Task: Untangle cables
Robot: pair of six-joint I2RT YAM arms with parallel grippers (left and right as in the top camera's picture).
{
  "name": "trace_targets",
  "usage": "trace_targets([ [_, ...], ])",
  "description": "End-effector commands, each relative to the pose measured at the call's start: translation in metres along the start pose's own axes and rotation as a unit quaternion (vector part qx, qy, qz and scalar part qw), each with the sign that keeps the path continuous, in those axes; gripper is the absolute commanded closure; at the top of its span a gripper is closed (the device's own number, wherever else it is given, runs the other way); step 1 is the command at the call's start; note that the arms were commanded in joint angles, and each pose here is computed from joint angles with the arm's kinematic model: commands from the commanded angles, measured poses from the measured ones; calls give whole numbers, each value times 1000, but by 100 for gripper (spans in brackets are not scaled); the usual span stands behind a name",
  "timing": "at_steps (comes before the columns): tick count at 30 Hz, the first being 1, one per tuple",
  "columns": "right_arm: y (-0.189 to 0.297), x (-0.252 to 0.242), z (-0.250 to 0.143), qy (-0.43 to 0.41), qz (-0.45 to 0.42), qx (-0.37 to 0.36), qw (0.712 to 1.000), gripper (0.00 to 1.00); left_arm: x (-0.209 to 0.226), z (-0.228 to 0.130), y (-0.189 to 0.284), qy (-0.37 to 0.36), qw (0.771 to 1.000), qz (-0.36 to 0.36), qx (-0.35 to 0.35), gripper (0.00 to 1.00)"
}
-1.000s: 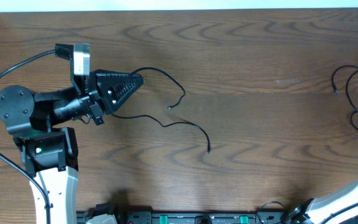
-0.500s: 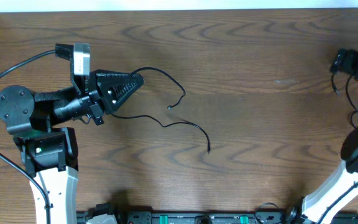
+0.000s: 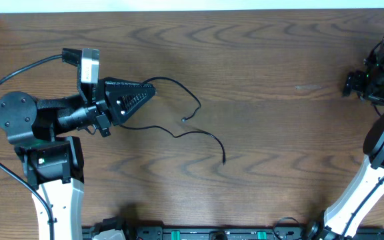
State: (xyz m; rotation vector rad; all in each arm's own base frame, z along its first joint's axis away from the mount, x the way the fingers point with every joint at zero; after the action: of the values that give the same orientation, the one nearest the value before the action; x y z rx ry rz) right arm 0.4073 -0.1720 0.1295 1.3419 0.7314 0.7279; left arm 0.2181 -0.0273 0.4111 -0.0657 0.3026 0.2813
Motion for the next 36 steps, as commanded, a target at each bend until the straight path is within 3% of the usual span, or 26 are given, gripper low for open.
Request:
trace_targets([
  [1, -21, -1, 1, 5, -10, 18, 1000, 21, 0, -3, 0, -3, 1000, -9, 6, 93],
  [10, -47, -8, 8, -6, -10, 18, 1000, 25, 0, -3, 0, -3, 1000, -9, 6, 92],
  [20, -47, -12, 27, -19, 5, -39, 999, 45, 0, -3, 0, -3, 1000, -9, 5, 93],
  [23, -47, -11, 29, -25, 8, -47, 999, 67, 0, -3, 0, -3, 1000, -9, 5, 93],
  [24, -47, -10, 29, -26, 13, -48, 998, 88, 0, -3, 0, -3, 1000, -9, 5, 92],
  [25, -47, -9, 29, -26, 20, -47, 998, 99, 0, -3, 0, -3, 1000, -9, 5, 93],
  [32, -36, -3, 28, -70, 102, -29, 992, 99, 0, -3, 0, -3, 1000, -9, 6, 92],
  [36, 7, -21, 37, -87, 122, -74, 986, 99, 0, -3, 0, -3, 1000, -9, 6, 93],
])
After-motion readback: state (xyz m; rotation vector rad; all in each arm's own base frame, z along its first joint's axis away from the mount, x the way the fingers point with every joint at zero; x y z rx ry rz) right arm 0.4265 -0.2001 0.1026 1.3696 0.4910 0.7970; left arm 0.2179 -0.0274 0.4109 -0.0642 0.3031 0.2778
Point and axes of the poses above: each gripper's point midway between its finger pads, its own y axis back along the fingers, its own x axis along the line the jaws close on, z = x × y, the point moved 10 cm from there along y, back along the fingers, and after that the axes turned 13 degrees about -y, right-handed, at the moved point
